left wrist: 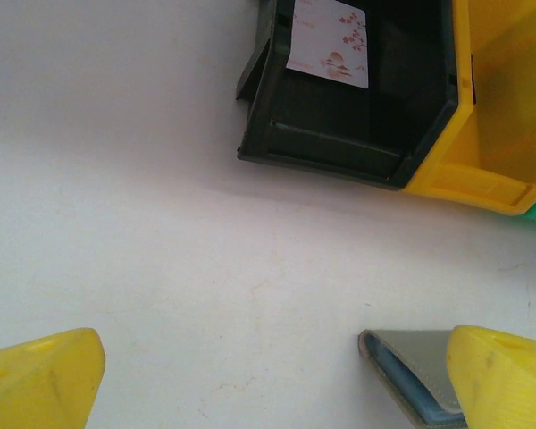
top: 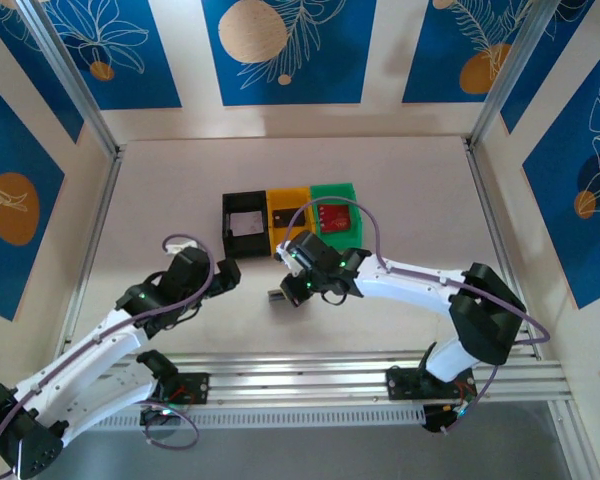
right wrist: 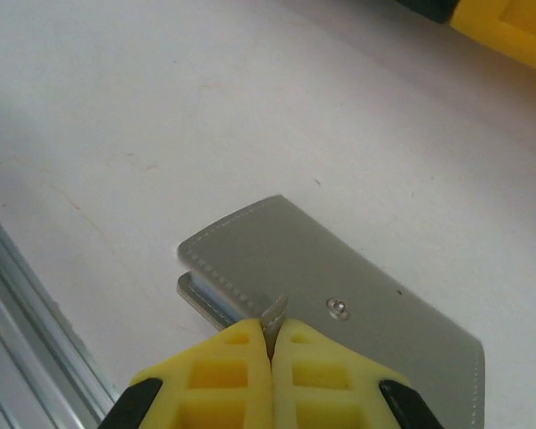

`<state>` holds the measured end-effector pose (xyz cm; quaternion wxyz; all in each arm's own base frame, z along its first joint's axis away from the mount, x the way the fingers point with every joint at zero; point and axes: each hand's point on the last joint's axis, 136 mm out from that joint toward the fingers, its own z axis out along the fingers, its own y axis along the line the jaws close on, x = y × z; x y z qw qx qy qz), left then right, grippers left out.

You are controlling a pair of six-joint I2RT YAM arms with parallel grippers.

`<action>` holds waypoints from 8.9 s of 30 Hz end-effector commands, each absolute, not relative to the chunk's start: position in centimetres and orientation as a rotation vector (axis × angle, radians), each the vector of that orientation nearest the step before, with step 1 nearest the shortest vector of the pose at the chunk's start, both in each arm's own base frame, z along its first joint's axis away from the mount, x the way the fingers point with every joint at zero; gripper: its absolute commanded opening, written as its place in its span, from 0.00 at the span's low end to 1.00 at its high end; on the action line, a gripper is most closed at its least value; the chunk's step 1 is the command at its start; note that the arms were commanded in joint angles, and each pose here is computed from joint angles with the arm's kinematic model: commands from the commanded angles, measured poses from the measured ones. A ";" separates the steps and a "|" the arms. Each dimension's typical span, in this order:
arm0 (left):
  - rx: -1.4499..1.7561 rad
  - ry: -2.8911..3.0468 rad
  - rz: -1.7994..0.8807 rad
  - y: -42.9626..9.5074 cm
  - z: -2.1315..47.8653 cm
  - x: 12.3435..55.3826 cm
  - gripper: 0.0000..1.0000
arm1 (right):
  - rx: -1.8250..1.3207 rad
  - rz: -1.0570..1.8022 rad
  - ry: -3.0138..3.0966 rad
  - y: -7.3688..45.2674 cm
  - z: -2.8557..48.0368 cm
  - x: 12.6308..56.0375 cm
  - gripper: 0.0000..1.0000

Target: Take the credit cards out of the card holder

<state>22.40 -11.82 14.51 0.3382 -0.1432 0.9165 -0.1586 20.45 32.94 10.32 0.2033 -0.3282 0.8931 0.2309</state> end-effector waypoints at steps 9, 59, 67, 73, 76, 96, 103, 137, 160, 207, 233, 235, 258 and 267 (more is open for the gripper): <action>-0.416 2.373 -0.453 -12.1 15.4 22.1 0.97 | -1.005 0.731 2.469 32.9 10.4 17.6 0.00; -0.325 2.424 -0.648 -18.5 13.9 21.0 0.92 | -0.408 0.549 2.779 22.6 5.0 23.4 0.06; -0.232 2.429 -0.705 -22.4 14.9 21.2 0.92 | -0.354 0.672 2.697 22.8 7.8 23.1 0.26; -0.174 2.429 -0.721 -24.7 15.5 21.3 0.91 | -0.279 0.805 2.706 23.9 9.1 22.0 0.21; -0.172 2.441 -0.753 -25.7 15.1 21.5 0.91 | -0.235 0.916 2.696 25.2 9.5 21.3 0.13; 0.085 2.417 -0.921 -31.6 13.6 22.0 0.72 | 0.072 1.065 2.795 25.5 4.7 21.3 0.00; 0.225 2.472 -0.941 -32.1 12.2 21.3 0.72 | 0.100 1.059 2.799 25.4 4.0 21.5 0.00; 0.307 2.626 -1.176 -31.7 6.4 21.4 0.47 | 0.136 1.017 2.833 23.8 1.5 20.9 0.00; 0.261 2.695 -1.027 -30.5 3.3 22.2 0.37 | 0.143 1.019 2.848 23.6 0.7 20.3 0.00; 0.134 2.562 -1.297 -32.5 4.0 22.5 0.15 | 0.162 1.043 2.881 23.7 -1.1 19.5 0.00; 0.161 2.520 -1.309 -32.6 5.3 22.6 0.00 | 0.154 1.055 2.884 23.7 -1.1 19.3 0.00; 0.163 2.521 -1.302 -32.5 5.4 22.6 0.00 | 0.152 1.056 2.885 23.7 -1.1 19.3 0.00; 0.178 2.523 -1.226 -31.2 6.2 22.6 0.00 | 0.129 1.070 2.862 22.9 -0.1 19.3 0.00; 0.172 2.519 -1.222 -30.8 6.1 22.5 0.00 | 0.130 1.073 2.862 22.8 -0.2 19.3 0.00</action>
